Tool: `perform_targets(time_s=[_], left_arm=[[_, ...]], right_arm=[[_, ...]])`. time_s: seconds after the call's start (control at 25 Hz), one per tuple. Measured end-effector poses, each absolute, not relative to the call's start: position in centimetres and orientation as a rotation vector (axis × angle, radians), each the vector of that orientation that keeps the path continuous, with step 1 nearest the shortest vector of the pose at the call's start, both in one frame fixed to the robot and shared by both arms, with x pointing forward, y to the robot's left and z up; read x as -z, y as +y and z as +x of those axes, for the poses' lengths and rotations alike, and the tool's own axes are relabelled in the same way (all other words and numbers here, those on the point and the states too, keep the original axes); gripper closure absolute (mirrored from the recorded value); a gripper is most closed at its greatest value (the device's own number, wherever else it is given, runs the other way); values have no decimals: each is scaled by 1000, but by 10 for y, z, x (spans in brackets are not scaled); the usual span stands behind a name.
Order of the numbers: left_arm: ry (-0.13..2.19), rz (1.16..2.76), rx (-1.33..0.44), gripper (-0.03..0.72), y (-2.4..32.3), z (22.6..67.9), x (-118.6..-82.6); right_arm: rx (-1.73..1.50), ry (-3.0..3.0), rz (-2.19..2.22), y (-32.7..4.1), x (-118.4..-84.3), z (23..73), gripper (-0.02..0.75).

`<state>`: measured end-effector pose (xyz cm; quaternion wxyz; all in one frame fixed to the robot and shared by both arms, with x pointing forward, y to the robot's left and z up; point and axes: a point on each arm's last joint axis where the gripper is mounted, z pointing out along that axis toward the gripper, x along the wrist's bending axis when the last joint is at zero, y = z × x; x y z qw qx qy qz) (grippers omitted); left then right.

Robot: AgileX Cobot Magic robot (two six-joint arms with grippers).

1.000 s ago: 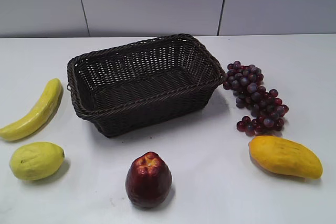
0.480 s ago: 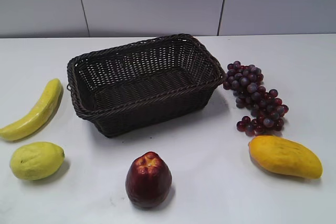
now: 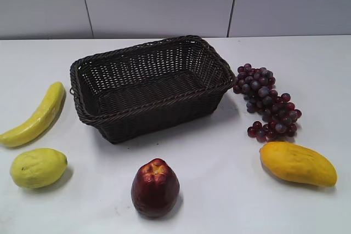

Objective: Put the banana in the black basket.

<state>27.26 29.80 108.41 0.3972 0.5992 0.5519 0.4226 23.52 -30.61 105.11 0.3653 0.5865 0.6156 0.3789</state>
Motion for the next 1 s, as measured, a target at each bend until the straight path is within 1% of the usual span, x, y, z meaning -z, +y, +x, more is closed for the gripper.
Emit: perform_targets(time_s=[0.28, 0.44, 0.56, 0.64, 0.8, 1.0], left_arm=[[1486, 1554, -1002, 22, 303, 350, -1081], [1581, 1612, -906, 23, 304, 390, -1064], [1642, 1709, -824, 23, 305, 418, -1052], [1658, 1803, -762, 24, 303, 436, -1044], [1619, 1971, -643, 24, 287, 470, -1030], [1576, 2116, -523, 29, 264, 505, -1008]], right_arm=[[-974, 1583, 1508, -306, -1051, 235, 256], [-974, 1583, 1508, -306, -1051, 235, 256], [-974, 1583, 1508, -306, -1051, 235, 256], [-974, 1583, 1508, -306, -1051, 235, 256], [-974, 1583, 1508, -306, -1051, 235, 256], [-974, 1583, 1508, -306, -1051, 235, 256]])
